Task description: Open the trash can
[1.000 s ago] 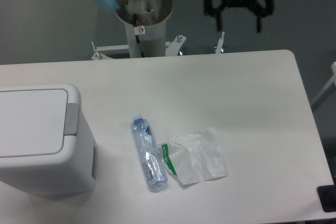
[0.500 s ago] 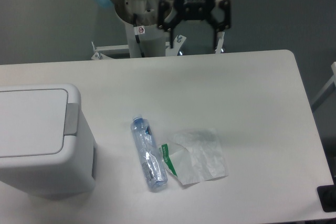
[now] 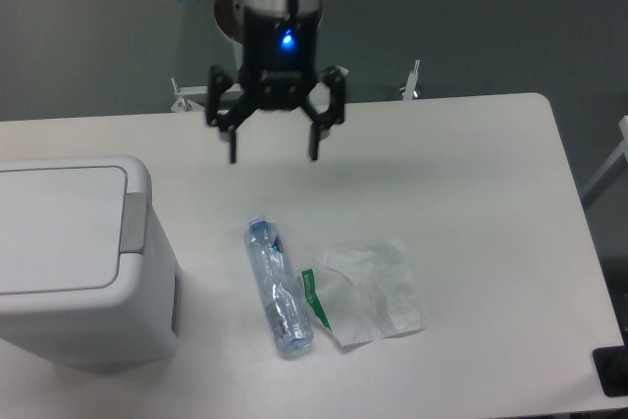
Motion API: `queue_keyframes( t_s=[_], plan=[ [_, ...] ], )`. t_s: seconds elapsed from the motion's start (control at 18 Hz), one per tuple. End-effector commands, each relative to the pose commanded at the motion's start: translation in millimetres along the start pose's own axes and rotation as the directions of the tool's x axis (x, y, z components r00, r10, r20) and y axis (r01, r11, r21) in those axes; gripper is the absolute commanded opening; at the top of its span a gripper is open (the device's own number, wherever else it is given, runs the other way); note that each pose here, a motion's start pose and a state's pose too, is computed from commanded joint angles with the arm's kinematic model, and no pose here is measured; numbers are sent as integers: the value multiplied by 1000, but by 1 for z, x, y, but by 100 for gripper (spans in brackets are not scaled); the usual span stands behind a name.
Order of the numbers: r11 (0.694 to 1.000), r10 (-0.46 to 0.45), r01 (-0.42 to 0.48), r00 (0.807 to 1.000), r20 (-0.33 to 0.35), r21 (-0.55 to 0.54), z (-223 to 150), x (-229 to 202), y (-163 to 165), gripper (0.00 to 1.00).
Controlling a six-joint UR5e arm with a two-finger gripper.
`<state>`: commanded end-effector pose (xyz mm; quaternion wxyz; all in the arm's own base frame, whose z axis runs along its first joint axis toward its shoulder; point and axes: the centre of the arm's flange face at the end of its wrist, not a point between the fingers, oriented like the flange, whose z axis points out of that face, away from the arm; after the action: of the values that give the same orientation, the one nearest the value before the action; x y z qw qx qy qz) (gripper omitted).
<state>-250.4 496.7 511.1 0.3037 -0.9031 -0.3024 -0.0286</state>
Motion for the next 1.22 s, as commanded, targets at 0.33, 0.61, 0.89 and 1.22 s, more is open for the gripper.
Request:
queue_keyframes(
  t_s=[0.33, 0.61, 0.89, 1.22],
  plan=[
    [1000, 11, -12, 999, -43, -26, 33, 40, -8, 100],
    [999, 30, -33, 998, -55, -42, 43, 53, -6, 100],
    [998, 26, -29, 998, -55, -57, 51, 51, -3, 100],
    [997, 30, -33, 998, -56, -63, 54, 53, -2, 100]
  ],
)
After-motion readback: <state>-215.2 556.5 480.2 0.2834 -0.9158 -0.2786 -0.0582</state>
